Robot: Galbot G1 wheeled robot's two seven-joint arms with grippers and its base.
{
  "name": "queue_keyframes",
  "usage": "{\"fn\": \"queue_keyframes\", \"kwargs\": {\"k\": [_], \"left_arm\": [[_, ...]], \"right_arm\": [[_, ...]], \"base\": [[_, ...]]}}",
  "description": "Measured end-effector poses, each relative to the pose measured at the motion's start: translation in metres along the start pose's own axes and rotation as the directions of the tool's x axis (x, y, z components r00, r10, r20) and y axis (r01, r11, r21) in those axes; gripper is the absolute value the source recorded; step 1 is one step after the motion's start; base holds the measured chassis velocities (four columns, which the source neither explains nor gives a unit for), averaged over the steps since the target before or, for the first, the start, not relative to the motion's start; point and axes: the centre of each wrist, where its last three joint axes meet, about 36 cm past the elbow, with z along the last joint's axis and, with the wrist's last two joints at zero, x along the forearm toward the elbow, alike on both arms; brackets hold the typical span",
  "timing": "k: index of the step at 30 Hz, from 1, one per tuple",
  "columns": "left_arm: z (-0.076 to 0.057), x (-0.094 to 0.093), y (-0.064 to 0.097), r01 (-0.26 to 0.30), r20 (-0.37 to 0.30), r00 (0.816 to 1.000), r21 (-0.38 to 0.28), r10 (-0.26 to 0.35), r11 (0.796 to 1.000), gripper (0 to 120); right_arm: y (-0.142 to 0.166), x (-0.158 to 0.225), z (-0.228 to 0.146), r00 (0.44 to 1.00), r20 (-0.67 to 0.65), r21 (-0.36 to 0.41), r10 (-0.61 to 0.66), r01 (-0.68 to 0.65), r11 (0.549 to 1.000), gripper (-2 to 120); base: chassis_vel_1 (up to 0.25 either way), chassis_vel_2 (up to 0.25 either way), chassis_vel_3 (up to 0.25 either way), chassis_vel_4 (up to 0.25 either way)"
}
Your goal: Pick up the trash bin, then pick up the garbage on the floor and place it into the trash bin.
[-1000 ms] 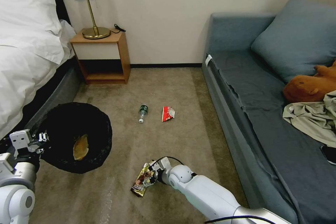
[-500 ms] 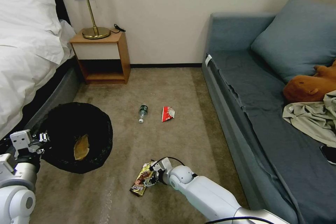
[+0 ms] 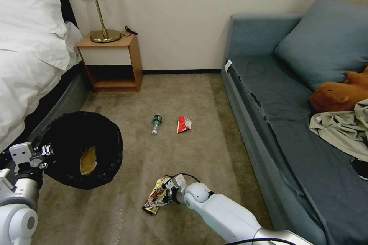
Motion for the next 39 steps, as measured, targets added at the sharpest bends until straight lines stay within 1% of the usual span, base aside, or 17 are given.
{"fn": "queue_keyframes", "kwargs": {"k": [2,3,4,6,7,8,11,12,14,15,17,19,20,21,22,35,39], "left_arm": [[0.000,0.001,0.001,0.001,0.001,1.000,0.001,-0.001,1.000,5],[0.000,0.001,0.001,0.001,0.001,1.000,0.001,-0.001,1.000,5],[0.000,0.001,0.001,0.002,0.002,1.000,0.001,-0.002,1.000,5],[0.000,0.001,0.001,0.002,0.003,1.000,0.001,-0.002,1.000,5],[0.000,0.002,0.001,0.003,0.003,1.000,0.002,-0.003,1.000,5],[0.000,0.002,0.001,0.003,0.003,1.000,0.002,-0.003,1.000,5],[0.000,0.002,0.002,0.004,0.004,1.000,0.003,-0.004,1.000,5],[0.000,0.002,0.002,0.004,0.004,1.000,0.003,-0.004,1.000,5],[0.000,0.003,0.003,0.006,0.005,1.000,0.003,-0.006,1.000,5],[0.000,0.003,0.003,0.006,0.005,1.000,0.003,-0.006,1.000,5],[0.000,0.004,0.003,0.007,0.008,1.000,0.002,-0.007,1.000,5],[0.000,0.004,0.003,0.008,0.008,1.000,0.002,-0.008,1.000,5],[0.000,0.004,0.004,0.008,0.009,1.000,0.002,-0.008,1.000,5],[0.000,0.004,0.004,0.008,0.009,1.000,0.002,-0.008,1.000,5],[0.000,0.004,0.004,0.009,0.008,1.000,0.003,-0.009,1.000,5],[0.003,0.006,-0.001,0.002,0.003,1.000,0.017,-0.002,1.000,5],[0.002,0.005,-0.001,0.003,0.005,1.000,0.016,-0.003,1.000,5]], "right_arm": [[0.000,-0.001,0.002,1.000,0.000,0.003,-0.004,0.004,1.000,82],[0.000,-0.001,0.002,1.000,0.000,0.003,-0.004,0.004,1.000,82],[0.000,-0.001,0.003,1.000,-0.001,0.003,-0.007,0.007,1.000,75],[0.000,-0.001,0.003,1.000,-0.002,0.003,-0.008,0.008,1.000,73],[0.000,-0.001,0.005,1.000,-0.003,0.003,-0.012,0.012,1.000,66],[0.000,-0.001,0.005,1.000,-0.003,0.003,-0.012,0.012,1.000,66],[0.000,-0.002,0.007,1.000,-0.001,0.006,-0.020,0.020,1.000,51],[0.000,-0.002,0.007,1.000,-0.001,0.006,-0.020,0.020,1.000,51],[0.000,-0.002,0.010,1.000,0.000,0.008,-0.026,0.026,1.000,36],[0.000,-0.002,0.010,1.000,0.000,0.008,-0.026,0.026,1.000,36],[0.000,-0.002,0.010,1.000,0.004,0.009,-0.030,0.030,1.000,16],[0.000,-0.002,0.010,1.000,0.005,0.009,-0.030,0.030,0.999,14],[0.000,-0.002,0.010,1.000,0.006,0.010,-0.031,0.031,0.999,8],[0.000,-0.002,0.010,1.000,0.006,0.010,-0.031,0.031,0.999,8],[0.001,-0.002,0.011,1.000,0.005,0.010,-0.031,0.031,0.999,1],[-0.002,0.001,0.012,0.999,0.027,0.005,-0.029,0.029,1.000,0],[-0.013,0.010,0.001,0.998,0.067,0.004,-0.018,0.017,1.000,0]], "base": [[0.000,0.000,0.000,0.000],[0.000,0.000,0.000,0.000],[0.000,0.000,0.000,0.000],[0.000,0.000,0.000,0.000],[0.000,0.000,0.000,0.000],[0.000,0.000,0.000,0.000],[0.000,0.000,0.000,0.000],[0.000,0.000,0.000,0.000],[0.000,0.000,0.000,0.000],[0.000,0.000,0.000,0.000],[0.000,0.000,0.000,0.000],[0.000,0.000,0.000,0.000],[0.000,0.000,0.000,0.000],[0.000,0.000,0.000,0.000],[0.000,0.000,0.000,0.000],[0.000,0.000,0.000,0.000],[0.000,0.000,0.000,0.000]]}}
